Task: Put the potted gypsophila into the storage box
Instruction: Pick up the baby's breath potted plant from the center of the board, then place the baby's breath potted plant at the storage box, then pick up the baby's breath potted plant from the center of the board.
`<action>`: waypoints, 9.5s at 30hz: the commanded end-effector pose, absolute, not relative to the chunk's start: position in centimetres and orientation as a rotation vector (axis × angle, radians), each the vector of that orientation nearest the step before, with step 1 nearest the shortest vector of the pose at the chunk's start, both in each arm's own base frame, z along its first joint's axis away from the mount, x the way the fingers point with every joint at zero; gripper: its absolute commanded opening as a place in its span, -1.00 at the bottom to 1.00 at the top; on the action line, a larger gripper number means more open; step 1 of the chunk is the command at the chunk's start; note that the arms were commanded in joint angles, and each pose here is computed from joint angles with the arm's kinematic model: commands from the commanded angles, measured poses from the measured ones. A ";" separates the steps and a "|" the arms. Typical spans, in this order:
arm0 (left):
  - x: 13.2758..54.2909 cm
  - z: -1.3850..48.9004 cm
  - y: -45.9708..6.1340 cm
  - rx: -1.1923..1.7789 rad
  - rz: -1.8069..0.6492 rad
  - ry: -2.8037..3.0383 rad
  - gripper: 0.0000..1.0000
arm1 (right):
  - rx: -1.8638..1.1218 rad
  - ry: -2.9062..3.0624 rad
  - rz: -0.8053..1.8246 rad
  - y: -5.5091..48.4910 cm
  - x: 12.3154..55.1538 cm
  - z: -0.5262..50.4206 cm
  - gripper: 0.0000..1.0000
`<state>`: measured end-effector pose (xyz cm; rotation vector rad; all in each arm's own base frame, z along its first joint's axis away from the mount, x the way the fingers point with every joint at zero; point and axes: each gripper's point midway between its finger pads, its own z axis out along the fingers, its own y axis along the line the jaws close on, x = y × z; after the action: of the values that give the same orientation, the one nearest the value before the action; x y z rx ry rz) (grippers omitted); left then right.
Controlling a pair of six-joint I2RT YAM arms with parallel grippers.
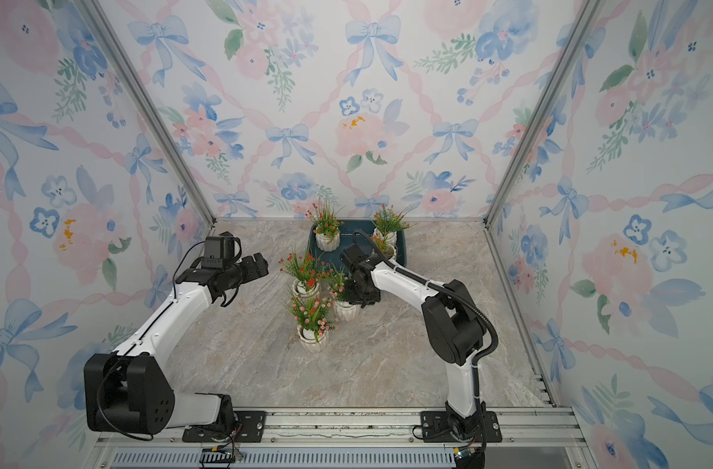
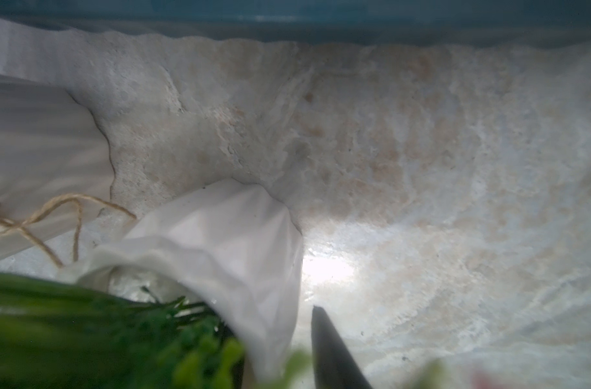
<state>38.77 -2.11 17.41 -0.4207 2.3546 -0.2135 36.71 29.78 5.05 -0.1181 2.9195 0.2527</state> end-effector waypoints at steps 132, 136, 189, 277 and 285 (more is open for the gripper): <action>39.3 13.2 -1.6 -0.497 -0.322 2.454 0.90 | 1.079 2.236 0.521 25.5 61.7 6.2 -0.53; 39.3 13.0 -1.5 -0.502 -0.325 2.457 0.90 | 1.080 2.230 0.544 25.8 62.0 6.0 -0.51; 36.8 15.6 -1.4 -0.523 -0.260 2.362 0.90 | 0.105 2.354 0.281 28.2 50.2 22.0 0.49; 39.8 9.2 -12.2 -0.258 -0.173 2.651 0.03 | 0.079 2.726 0.124 14.3 40.1 8.6 0.98; 39.8 9.5 -11.6 -0.254 -0.152 2.657 0.03 | 0.080 2.728 0.126 14.4 40.2 8.7 0.99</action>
<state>39.90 -12.42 9.08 -0.2701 2.6479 -0.1948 40.47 14.69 10.19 0.0563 2.6840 0.1377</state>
